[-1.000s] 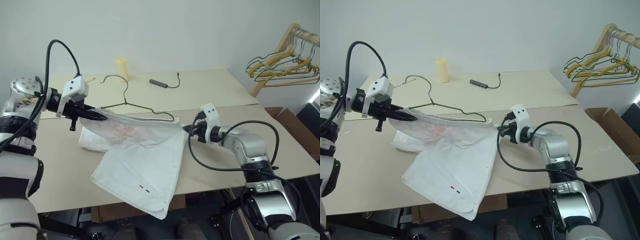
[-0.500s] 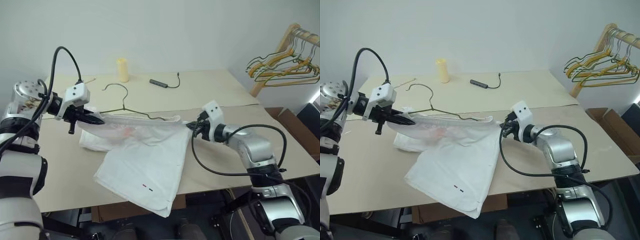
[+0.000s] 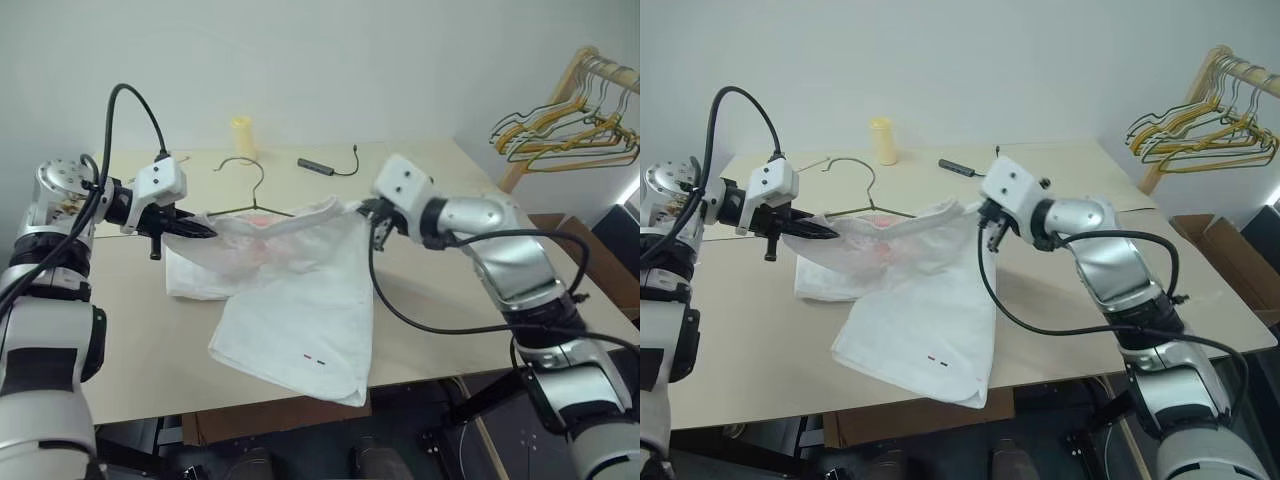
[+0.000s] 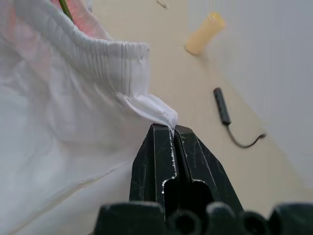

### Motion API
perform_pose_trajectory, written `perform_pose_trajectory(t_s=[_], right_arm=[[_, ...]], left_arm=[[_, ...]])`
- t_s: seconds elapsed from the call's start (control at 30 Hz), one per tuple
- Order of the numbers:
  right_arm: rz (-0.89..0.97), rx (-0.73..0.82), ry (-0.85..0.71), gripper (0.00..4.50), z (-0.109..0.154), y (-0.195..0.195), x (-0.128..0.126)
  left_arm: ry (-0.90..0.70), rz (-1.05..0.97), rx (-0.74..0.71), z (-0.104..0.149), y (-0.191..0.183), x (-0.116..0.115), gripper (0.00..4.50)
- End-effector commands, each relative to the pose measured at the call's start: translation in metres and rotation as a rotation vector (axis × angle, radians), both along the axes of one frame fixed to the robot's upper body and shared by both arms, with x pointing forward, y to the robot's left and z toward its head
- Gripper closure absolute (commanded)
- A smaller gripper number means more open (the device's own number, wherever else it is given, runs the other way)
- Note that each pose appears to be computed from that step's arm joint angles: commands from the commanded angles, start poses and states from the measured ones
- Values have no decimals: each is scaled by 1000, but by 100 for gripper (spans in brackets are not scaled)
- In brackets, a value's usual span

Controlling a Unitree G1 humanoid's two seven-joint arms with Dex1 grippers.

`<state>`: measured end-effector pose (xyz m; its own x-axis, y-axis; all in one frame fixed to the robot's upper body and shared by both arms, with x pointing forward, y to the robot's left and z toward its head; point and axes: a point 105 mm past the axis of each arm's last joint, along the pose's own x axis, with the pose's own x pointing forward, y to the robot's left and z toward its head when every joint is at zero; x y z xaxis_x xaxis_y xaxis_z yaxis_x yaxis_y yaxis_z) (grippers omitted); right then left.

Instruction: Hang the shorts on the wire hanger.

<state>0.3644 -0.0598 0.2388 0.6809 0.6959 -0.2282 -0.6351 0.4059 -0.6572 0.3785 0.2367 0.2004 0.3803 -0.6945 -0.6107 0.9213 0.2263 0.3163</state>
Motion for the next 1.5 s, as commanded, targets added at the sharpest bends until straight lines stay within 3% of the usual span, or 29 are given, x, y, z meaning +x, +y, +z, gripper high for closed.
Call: perform_pose_trajectory(t_s=[0.03, 0.2, 0.53, 0.63, 0.87, 1.17, 1.5], right_arm=[[100, -47, -80, 448, 12, 19, -15], [141, -99, -65, 448, 1, 29, -22], [81, -135, -81, 448, -6, 24, -9], [145, -160, -56, 378, -12, 25, -19], [158, -155, 18, 136, -24, 20, -18], [119, -73, 53, 136, -18, 16, -2], [281, 16, 313, 136, -21, 22, -25]], left_arm=[[-78, -20, -26, 24, -6, 3, 450], [-86, -32, -57, 26, -7, 2, 450], [-58, -81, -96, 23, -10, -8, 450], [-62, -83, -93, 23, -11, -7, 450], [-67, -103, -93, 21, -14, -7, 450], [-46, -136, -83, 14, -18, -12, 450], [-66, -173, -122, 20, -23, -16, 450]])
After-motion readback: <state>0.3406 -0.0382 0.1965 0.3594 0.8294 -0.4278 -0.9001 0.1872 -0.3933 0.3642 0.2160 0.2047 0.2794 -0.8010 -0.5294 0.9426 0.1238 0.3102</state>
